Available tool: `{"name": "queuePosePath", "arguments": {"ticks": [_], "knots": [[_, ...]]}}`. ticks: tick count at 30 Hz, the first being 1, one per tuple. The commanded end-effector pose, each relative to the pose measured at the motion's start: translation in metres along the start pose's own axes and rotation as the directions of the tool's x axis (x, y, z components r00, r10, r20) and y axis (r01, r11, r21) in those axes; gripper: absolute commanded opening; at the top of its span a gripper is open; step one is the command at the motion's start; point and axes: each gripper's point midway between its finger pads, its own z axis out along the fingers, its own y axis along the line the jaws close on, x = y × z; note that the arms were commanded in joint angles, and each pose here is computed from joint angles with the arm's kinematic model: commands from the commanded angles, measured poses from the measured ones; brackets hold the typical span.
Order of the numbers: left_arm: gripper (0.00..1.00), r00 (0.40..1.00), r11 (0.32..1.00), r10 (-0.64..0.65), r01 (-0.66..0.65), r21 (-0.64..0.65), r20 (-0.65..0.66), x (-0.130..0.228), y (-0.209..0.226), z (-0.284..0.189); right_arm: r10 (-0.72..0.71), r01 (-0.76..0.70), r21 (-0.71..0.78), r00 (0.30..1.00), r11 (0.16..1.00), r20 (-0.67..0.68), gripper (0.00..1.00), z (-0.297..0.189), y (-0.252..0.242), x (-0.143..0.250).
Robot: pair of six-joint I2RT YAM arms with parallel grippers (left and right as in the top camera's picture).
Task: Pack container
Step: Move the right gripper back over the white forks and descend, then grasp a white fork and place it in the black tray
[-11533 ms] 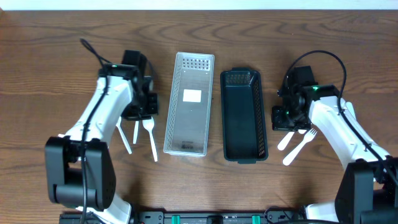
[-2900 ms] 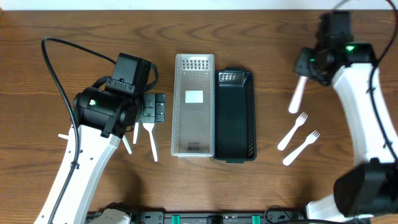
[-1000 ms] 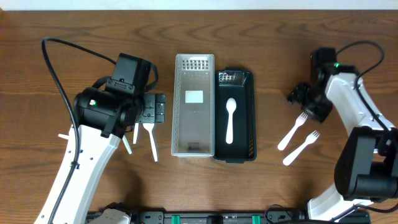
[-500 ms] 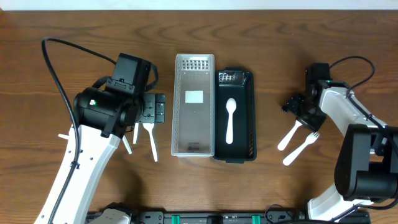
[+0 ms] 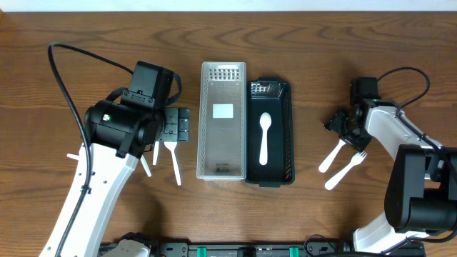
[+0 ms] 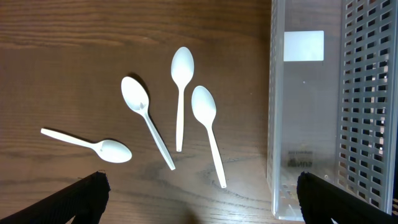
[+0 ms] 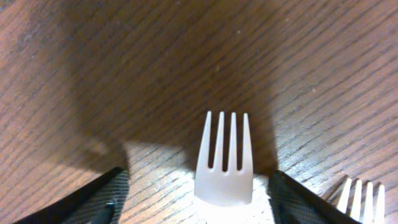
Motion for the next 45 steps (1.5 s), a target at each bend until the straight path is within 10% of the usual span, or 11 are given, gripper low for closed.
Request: {"name": "queuePosePath", "arguments": {"ticks": [1,28,37,45], "knots": [[0.98,1.0,1.0,-0.02,0.02,-0.014,0.0,0.0,0.003,0.0,-0.005,0.006,0.003,1.0,1.0,-0.029,0.64,0.007,-0.003,0.01],[0.98,1.0,1.0,-0.02,0.02,-0.014,0.0,0.0,0.003,0.0,-0.112,0.117,-0.076,0.991,0.99,0.069,0.13,-0.047,0.032,-0.017],[0.98,1.0,1.0,-0.02,0.02,-0.013,0.001,0.0,0.003,0.0,-0.336,0.41,-0.249,0.896,0.878,0.289,0.16,-0.189,0.143,0.005],[0.98,1.0,1.0,-0.02,0.02,-0.013,0.001,0.0,0.003,0.0,-0.487,0.533,-0.256,0.845,0.807,0.221,0.18,-0.17,0.189,0.081]]}}
